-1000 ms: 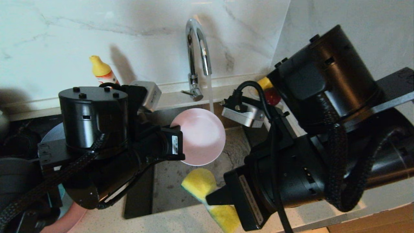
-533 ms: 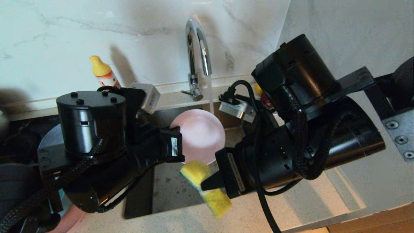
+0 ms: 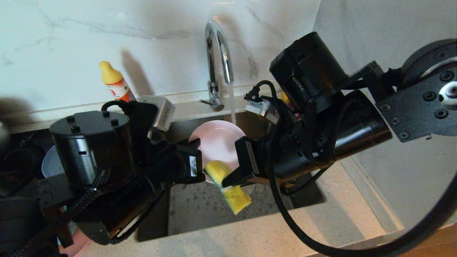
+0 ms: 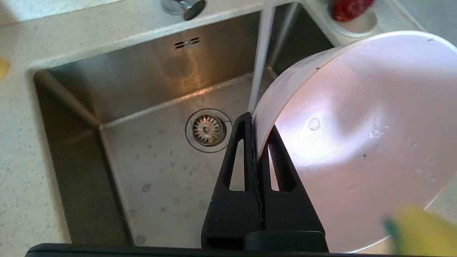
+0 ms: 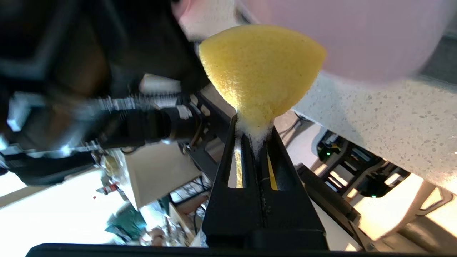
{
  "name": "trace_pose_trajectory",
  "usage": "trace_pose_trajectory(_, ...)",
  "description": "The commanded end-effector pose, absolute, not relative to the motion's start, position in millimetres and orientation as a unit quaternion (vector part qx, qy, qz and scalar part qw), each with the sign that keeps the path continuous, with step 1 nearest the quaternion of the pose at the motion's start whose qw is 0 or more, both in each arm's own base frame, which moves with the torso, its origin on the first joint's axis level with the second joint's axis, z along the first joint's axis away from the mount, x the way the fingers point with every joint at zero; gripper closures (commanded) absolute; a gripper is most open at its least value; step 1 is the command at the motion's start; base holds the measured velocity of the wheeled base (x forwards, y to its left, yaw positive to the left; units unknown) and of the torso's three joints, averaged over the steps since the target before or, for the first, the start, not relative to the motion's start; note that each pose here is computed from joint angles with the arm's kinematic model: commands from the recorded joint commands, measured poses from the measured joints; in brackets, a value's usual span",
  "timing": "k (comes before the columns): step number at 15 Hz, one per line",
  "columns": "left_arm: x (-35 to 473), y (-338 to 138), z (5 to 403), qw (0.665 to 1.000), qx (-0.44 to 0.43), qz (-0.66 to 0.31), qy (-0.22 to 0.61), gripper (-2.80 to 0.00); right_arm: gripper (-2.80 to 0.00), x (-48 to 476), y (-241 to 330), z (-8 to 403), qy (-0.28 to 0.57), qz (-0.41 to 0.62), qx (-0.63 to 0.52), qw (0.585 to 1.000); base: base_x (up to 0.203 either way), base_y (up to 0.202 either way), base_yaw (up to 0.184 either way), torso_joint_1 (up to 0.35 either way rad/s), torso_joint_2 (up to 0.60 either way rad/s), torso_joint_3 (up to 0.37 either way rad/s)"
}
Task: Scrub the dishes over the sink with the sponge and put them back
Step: Wipe the bowl
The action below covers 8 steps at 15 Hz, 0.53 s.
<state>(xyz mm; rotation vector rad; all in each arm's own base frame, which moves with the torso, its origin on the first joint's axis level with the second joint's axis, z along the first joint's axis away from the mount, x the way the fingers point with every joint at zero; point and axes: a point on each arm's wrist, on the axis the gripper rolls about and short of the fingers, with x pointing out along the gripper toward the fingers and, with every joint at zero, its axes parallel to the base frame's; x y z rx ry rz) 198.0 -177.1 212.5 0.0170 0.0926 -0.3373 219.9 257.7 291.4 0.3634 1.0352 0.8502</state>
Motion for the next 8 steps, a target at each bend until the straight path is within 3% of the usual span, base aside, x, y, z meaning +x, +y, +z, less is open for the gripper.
trace_pose_trajectory(1, 193.7, -179.9, 206.2, 0.983, 0.015, -0.177, 0.041, 0.0, 0.0, 229.8, 263.9, 286.1, 0.486, 0.38, 0.179, 0.766, 0.0, 0.0, 0.0, 0.0, 0.0, 0.0)
trace_pose_trajectory(8, 188.5, -177.6, 198.2, 0.982, 0.024, -0.181, 0.037, 0.0, 0.0, 246.9, 258.4, 289.2, 0.496, 0.348, 0.205, 0.769, 0.0, 0.0, 0.0, 0.0, 0.0, 0.0)
